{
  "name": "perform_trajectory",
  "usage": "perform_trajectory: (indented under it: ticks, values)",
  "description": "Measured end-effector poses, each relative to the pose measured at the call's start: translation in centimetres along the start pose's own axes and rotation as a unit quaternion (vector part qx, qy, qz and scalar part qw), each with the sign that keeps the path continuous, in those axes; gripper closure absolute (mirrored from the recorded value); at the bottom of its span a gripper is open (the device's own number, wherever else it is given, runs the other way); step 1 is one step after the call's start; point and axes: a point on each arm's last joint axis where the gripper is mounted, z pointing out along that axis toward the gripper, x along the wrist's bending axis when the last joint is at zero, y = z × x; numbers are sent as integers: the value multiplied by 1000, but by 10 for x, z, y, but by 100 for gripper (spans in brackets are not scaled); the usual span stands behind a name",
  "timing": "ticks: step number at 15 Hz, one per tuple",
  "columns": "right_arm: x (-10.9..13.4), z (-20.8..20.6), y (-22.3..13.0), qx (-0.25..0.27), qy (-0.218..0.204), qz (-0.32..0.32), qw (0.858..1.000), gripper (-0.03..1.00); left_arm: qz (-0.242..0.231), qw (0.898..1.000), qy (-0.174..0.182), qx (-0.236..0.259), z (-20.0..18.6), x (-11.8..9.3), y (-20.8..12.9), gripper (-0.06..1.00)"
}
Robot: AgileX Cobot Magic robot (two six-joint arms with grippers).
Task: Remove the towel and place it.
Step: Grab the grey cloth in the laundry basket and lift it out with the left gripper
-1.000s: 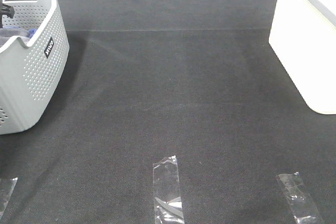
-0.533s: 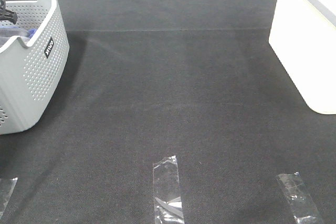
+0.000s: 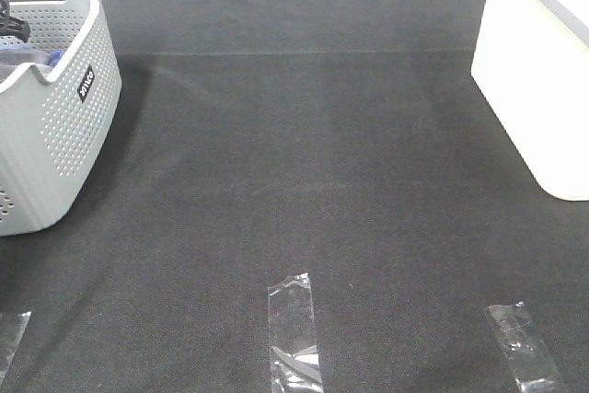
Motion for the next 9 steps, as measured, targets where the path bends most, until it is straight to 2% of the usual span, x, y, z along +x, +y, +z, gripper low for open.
perform_trajectory:
  ticks: [4,9]
  values:
    - [0,0,0,0,0,0,1000,19,-3,1000,2,-15,-16,3,5,94]
    - [0,0,0,0,0,0,1000,19,-13,997,9,-73,-77,15,21,94]
